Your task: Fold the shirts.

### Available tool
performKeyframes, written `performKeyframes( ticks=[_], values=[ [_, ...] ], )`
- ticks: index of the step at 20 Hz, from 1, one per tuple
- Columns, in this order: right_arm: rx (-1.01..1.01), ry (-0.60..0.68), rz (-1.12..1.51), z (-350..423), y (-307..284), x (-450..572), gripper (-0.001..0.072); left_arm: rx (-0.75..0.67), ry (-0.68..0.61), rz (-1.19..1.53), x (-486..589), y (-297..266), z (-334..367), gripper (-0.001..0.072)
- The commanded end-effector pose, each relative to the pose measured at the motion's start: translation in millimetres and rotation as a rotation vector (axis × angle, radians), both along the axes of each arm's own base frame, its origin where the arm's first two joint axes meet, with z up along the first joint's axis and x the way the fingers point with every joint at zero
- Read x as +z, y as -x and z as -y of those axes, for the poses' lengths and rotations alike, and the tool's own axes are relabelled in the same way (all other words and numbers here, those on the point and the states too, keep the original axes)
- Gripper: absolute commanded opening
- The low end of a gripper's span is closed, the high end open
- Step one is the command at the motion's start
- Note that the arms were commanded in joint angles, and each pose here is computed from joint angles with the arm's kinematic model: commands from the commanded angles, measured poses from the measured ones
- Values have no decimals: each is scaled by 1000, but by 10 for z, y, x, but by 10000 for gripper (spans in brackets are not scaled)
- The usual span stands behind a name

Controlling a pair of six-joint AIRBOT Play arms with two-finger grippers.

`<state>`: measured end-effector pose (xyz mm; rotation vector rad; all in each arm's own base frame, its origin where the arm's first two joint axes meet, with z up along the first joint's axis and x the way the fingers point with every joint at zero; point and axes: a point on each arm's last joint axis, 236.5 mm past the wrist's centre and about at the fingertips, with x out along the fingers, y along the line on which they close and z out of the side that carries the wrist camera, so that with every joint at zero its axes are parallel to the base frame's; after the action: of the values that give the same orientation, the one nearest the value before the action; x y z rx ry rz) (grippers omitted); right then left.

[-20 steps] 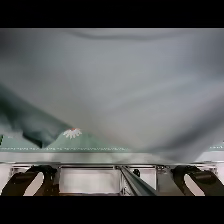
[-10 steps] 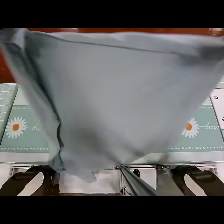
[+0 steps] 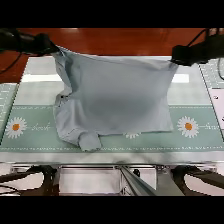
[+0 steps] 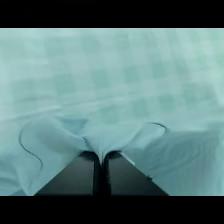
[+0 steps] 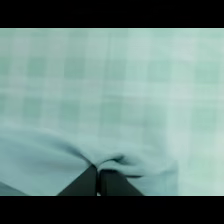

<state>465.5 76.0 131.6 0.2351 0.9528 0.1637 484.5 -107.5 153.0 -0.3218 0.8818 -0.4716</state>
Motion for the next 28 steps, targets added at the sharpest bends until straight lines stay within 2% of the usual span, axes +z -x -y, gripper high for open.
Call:
performKeyframes(
  ticks=[1,2,3,4,5,7,9,10,12,14,16,19,23,28],
  values=[
    [-74,-193,8,-268,-556,-464,28,44,52,-83,-458,-247,143,24],
    [-81,-240,6,-338,-630,-532,28,37,60,-102,-540,-257,195,33],
    [-98,-286,-7,-364,-677,-593,146,35,64,-123,-613,-256,223,182],
    [-113,-339,-33,-362,-685,-635,552,40,73,-161,-678,-219,243,538],
    [-97,-364,-57,-324,-643,-647,617,22,60,-191,-732,-150,233,707],
    [-50,-324,-140,-63,-403,-669,617,-16,-47,-295,-921,120,-71,706],
    [5,-221,-309,410,144,-745,617,-14,-189,-487,-1190,555,-641,706],
    [79,-159,-417,608,530,-825,617,49,-165,-549,-1258,698,-848,706],
    [11,-134,-573,1009,1135,-990,617,107,-23,-577,-1373,939,-904,706],
    [-109,-195,-524,1120,1421,-1148,617,131,8,-630,-1700,1412,-982,706],
    [-208,-283,-442,989,1670,-1309,617,234,73,-686,-2020,1885,-1046,705],
    [-163,-346,-384,576,2115,-1490,617,344,205,-708,-2282,2357,-937,705],
    [-162,-369,-408,385,2444,-1675,617,384,194,-762,-2448,2610,-920,705],
    [-180,-369,-396,400,2425,-1695,617,354,262,-789,-2430,2648,-691,705]
  ],
)
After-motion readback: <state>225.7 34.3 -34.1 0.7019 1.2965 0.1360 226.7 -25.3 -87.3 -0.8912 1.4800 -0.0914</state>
